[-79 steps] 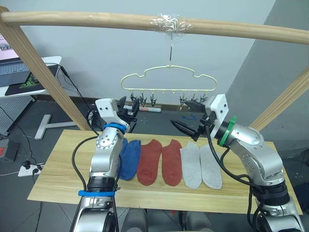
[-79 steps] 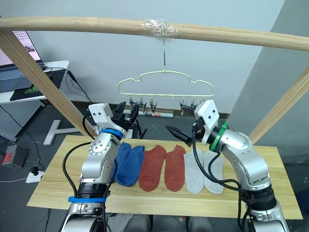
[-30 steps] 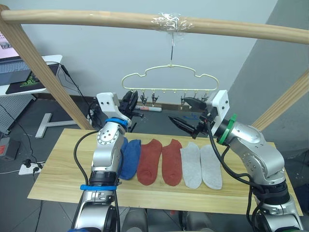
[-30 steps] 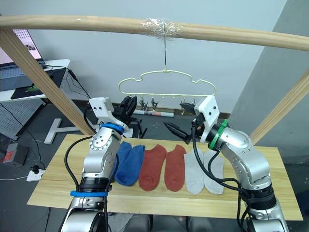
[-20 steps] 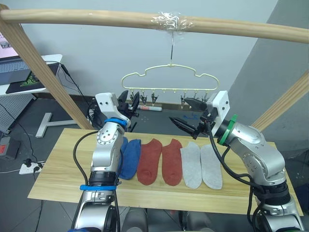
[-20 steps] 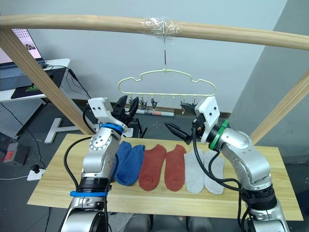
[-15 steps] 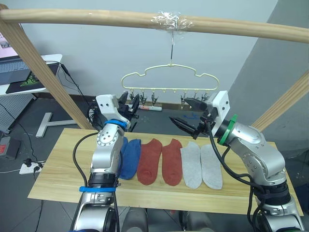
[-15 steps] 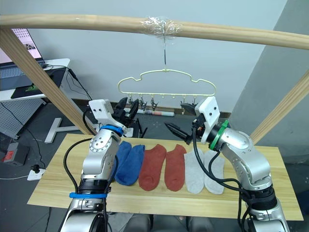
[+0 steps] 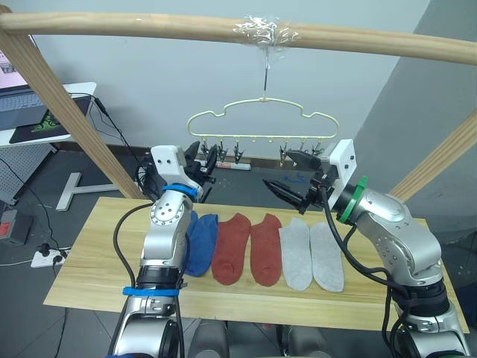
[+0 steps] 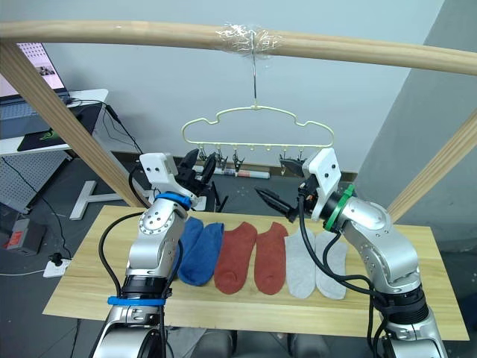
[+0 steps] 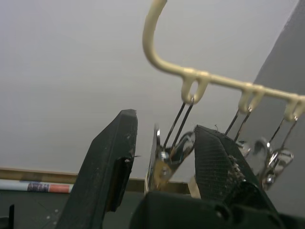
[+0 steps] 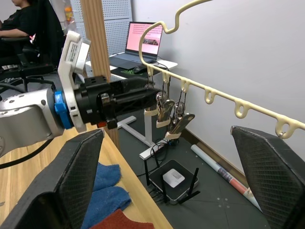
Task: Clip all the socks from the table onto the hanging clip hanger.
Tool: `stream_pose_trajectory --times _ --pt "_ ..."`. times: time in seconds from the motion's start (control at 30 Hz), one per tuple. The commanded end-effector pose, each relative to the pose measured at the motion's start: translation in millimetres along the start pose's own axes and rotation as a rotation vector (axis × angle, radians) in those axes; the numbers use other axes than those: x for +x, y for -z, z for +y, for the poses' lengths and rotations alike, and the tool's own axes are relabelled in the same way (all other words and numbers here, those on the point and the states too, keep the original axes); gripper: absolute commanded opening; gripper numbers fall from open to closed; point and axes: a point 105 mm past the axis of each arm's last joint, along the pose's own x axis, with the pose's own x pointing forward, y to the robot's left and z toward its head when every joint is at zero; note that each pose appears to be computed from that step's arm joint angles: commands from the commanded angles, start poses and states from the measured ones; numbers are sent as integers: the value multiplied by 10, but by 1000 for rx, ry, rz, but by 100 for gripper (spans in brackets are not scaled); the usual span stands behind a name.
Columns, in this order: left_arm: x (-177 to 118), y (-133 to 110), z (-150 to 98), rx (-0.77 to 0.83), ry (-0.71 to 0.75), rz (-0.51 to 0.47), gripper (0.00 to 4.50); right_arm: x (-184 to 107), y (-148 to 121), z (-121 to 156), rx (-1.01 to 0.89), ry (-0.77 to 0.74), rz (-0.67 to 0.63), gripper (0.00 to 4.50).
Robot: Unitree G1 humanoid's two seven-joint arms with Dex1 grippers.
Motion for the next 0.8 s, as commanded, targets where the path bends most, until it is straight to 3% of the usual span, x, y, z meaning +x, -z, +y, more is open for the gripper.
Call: stream_pose_trajectory --times 0.03,0.23,0.53,0.63,0.67,0.8 --pt "19 -130 -12 -2 3 -53 224 -22 -106 -6 -25 7 -37 450" --pt "11 -117 -38 -5 18 -50 224 -22 -109 -8 -26 7 -37 450" --pt "0 -115 -60 -14 33 -52 19 -30 -108 6 -24 7 -37 450" --pt "-2 -117 -58 -15 33 -53 2 -44 -84 6 -19 15 -30 450" --pt "-3 -119 -60 -16 35 -54 2 -67 -20 2 -13 28 -8 450" --pt "1 -121 -51 -7 30 -49 2 -362 727 -40 -4 153 264 450"
